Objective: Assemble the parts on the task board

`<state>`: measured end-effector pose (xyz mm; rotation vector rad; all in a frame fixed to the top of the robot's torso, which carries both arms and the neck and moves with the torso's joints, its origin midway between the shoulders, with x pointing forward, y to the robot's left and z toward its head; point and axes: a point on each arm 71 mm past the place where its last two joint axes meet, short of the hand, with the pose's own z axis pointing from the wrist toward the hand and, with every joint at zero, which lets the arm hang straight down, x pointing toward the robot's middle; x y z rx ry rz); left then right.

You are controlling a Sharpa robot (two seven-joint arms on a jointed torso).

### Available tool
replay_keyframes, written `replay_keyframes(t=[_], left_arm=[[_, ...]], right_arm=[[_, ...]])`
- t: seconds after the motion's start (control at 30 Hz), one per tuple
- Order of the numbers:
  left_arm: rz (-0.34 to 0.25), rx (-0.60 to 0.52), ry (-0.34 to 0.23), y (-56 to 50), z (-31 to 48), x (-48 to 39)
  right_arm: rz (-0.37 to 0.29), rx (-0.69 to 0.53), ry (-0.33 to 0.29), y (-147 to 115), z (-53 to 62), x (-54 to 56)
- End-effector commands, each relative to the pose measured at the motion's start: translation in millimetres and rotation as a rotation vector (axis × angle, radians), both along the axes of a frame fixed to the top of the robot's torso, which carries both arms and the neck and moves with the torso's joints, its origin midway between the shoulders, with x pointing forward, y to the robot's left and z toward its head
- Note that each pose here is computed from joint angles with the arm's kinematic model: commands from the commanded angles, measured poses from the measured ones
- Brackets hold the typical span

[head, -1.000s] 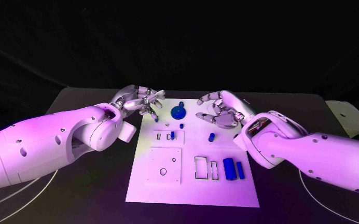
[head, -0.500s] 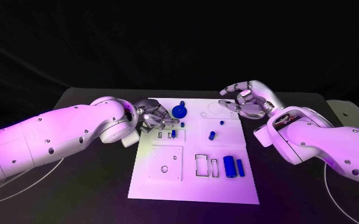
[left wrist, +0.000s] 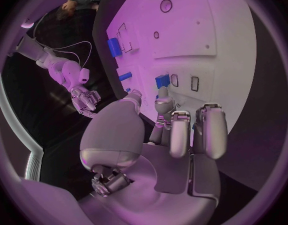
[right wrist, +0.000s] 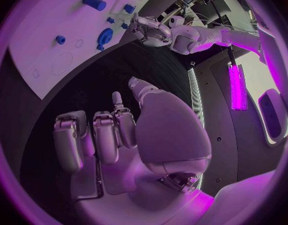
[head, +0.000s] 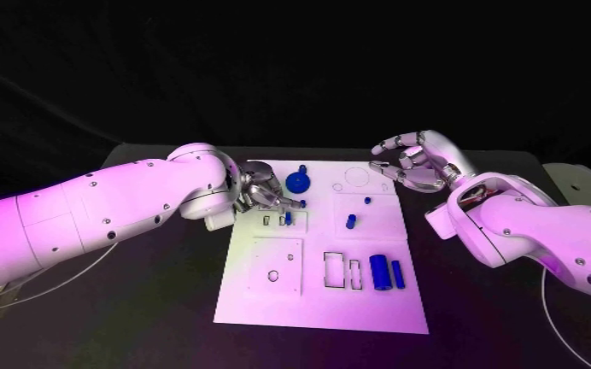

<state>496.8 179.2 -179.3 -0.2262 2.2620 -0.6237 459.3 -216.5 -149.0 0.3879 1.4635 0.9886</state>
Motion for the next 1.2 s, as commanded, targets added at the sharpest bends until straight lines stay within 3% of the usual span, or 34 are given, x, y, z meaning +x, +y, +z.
replay_keyframes(t=[0.03,0.53,1.2], left_arm=[[-0.023,0.076,0.0,-1.5,1.5,0.7],[-0.065,0.149,0.015,-8.7,5.0,8.8],[-0.093,0.18,0.05,-20.1,-1.6,14.6]], right_arm=[[0.01,-0.01,0.018,0,-1.5,0.4],[-0.004,-0.022,0.024,-3,-3.4,3.2],[-0.029,0.075,0.014,-5,-1.5,6.3]])
